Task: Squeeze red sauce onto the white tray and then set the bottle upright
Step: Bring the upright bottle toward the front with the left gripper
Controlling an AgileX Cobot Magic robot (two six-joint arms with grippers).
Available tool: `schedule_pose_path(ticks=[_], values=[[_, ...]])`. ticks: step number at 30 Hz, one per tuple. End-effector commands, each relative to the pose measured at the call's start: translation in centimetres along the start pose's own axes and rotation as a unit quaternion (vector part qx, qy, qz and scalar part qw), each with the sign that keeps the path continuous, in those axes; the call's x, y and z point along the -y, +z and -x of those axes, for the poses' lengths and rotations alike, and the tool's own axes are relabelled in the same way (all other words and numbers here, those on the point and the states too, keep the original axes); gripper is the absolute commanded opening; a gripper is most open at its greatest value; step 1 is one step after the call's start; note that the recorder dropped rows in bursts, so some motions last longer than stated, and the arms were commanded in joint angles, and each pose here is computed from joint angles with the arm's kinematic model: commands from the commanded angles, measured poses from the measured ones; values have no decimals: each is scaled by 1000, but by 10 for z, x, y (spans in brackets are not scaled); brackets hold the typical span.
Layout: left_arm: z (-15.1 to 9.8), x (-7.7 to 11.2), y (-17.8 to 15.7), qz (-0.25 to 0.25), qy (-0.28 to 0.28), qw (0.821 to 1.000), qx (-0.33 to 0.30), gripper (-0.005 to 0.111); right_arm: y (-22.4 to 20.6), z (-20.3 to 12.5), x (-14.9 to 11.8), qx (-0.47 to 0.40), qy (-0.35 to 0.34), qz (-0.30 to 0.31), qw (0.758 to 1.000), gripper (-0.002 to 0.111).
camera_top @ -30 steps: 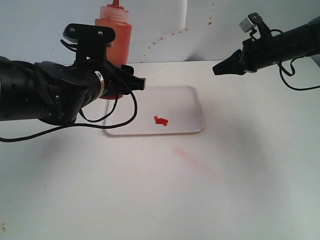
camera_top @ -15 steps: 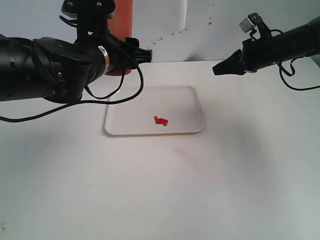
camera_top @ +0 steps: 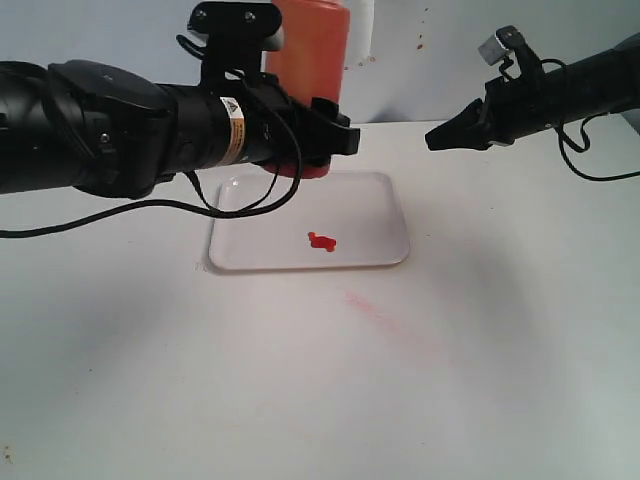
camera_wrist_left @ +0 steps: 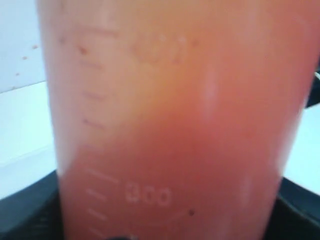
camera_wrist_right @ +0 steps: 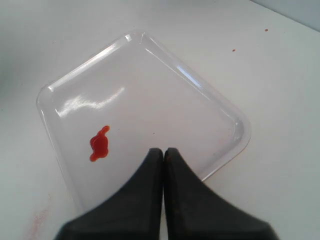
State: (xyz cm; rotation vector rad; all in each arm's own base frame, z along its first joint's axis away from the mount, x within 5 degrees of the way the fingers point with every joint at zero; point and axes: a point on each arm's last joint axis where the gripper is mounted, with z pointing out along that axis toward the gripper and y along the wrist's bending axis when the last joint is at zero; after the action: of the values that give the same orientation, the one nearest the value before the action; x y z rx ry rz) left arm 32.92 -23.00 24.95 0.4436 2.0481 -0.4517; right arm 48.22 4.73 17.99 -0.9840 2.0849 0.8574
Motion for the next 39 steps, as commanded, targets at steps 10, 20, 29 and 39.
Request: schedule_pose_path(ticks=[10, 20, 29, 39], values=[[7, 13, -71, -74, 98, 992, 29, 0, -5, 1, 0, 3, -2, -6, 1000, 0], [-19, 31, -129, -211, 109, 971, 42, 0, -5, 1, 0, 3, -2, -6, 1000, 0], [-40, 44, -142, -314, 111, 939, 89, 0, -5, 1, 0, 3, -2, -6, 1000, 0], [-60, 53, -153, -399, 146, 898, 116, 0, -5, 1, -1, 3, 4, 1, 1000, 0]])
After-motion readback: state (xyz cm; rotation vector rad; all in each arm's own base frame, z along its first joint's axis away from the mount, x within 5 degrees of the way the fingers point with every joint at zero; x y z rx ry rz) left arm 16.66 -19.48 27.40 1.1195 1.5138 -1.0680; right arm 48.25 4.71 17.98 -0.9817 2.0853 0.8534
